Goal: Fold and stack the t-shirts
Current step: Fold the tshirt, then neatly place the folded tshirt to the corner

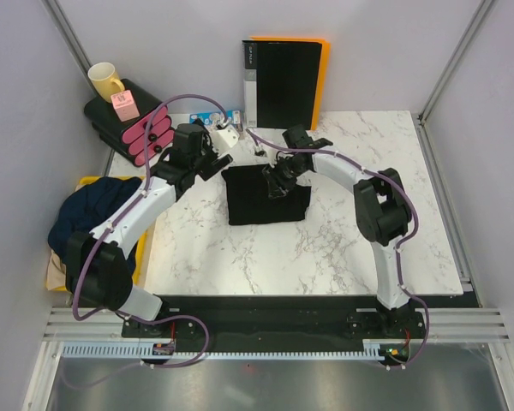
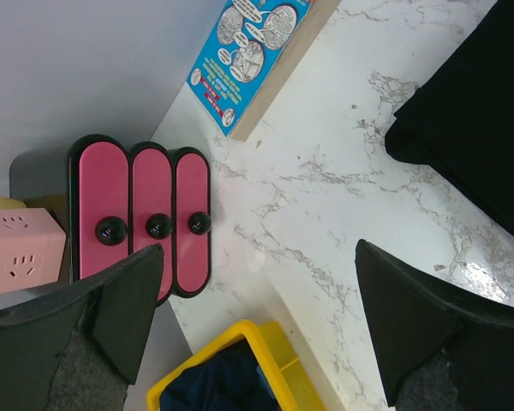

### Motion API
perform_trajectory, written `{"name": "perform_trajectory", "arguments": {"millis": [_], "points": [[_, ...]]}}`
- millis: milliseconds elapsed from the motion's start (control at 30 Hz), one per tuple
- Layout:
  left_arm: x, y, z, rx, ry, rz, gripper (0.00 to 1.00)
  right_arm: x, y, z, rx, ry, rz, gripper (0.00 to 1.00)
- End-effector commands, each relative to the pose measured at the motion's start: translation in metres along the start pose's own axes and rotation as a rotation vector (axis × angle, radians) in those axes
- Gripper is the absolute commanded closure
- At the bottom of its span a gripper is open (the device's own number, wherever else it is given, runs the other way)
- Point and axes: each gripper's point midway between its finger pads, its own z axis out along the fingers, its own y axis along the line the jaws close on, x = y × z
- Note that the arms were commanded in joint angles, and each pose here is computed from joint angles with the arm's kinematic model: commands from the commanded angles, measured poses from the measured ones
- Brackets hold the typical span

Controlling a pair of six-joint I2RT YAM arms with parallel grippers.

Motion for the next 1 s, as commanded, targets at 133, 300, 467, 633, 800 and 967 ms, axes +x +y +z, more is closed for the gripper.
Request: {"name": "perform_trajectory", "arguments": {"millis": [133,300,467,633,800,967], "points": [[-0.016,0.021,-0.006,-0.043,-0.036,0.051,0.01,0.036,-0.043,0.022,0.201,0.163,0.050,1.00],[-0.022,0.030,-0.005,-0.064,-0.052,0.088,0.01,0.049,-0.070,0.008,0.282,0.191,0.089,1.00],[-0.026,0.035,-0.005,-0.080,-0.062,0.110,0.01,0.066,-0.101,-0.024,0.363,0.213,0.152,1.00],[-0.021,0.032,-0.002,-0.072,-0.055,0.100,0.01,0.076,-0.108,-0.049,0.372,0.232,0.124,0.91],[-0.019,0.027,0.001,-0.057,-0.057,0.092,0.01,0.041,-0.078,-0.067,0.271,0.113,0.094,0.49],[-0.021,0.028,0.001,-0.054,-0.063,0.112,0.01,0.004,-0.085,-0.109,0.342,0.004,0.087,0.23]]}}
